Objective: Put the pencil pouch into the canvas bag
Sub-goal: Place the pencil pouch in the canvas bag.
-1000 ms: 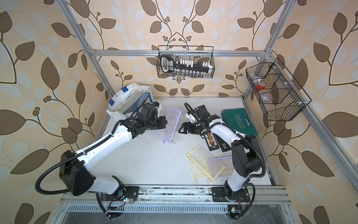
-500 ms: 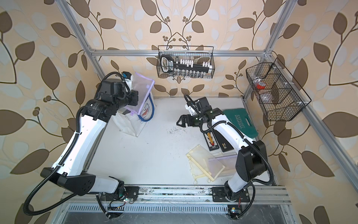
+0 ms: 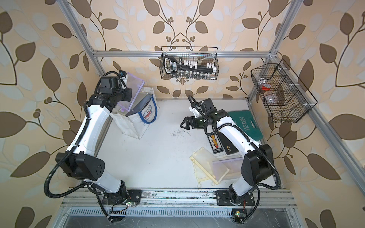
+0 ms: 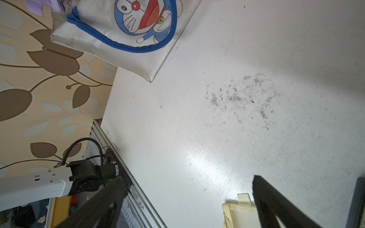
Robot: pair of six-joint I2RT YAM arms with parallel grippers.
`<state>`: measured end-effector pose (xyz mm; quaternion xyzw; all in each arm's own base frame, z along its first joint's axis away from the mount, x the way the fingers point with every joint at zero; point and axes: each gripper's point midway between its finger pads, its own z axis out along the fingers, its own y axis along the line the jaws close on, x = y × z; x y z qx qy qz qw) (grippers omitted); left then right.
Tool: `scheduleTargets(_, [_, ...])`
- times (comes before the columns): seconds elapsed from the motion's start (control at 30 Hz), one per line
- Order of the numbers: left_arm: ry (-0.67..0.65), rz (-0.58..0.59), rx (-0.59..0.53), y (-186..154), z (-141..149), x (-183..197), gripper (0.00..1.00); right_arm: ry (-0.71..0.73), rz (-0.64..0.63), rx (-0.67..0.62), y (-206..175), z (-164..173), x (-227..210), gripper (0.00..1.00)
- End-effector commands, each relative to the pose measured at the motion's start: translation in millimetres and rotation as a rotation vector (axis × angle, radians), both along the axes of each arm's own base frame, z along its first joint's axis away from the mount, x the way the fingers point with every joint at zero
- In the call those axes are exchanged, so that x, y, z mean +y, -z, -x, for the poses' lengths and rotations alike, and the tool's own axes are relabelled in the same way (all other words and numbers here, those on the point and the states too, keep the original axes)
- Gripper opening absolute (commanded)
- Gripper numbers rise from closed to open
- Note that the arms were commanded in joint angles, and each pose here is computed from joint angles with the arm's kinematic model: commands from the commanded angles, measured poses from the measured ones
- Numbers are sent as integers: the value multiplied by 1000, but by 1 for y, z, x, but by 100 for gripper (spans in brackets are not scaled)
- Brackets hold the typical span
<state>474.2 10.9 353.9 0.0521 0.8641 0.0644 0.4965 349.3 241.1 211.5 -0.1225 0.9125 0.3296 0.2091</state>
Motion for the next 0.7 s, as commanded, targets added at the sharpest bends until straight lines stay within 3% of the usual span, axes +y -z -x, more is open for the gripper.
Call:
scheduleTargets(0.0, [86, 49, -46, -1, -12, -3, 0, -7, -2, -44, -19, -2, 1, 99])
scheduleTargets(0.17, [165, 179, -8, 20, -11, -9, 0, -4, -3, -53, -24, -7, 3, 99])
scheduleTargets(0.57, [75, 221, 115, 80, -39, 17, 0, 5, -1, -51, -24, -15, 3, 99])
scheduleTargets(0.6, [63, 220, 119, 82, -39, 19, 2, 6, -1, -49, -24, -16, 3, 99])
scheduleTargets(0.67, [36, 205, 126, 84, -40, 24, 17, 7, -2, -51, -25, -17, 3, 99])
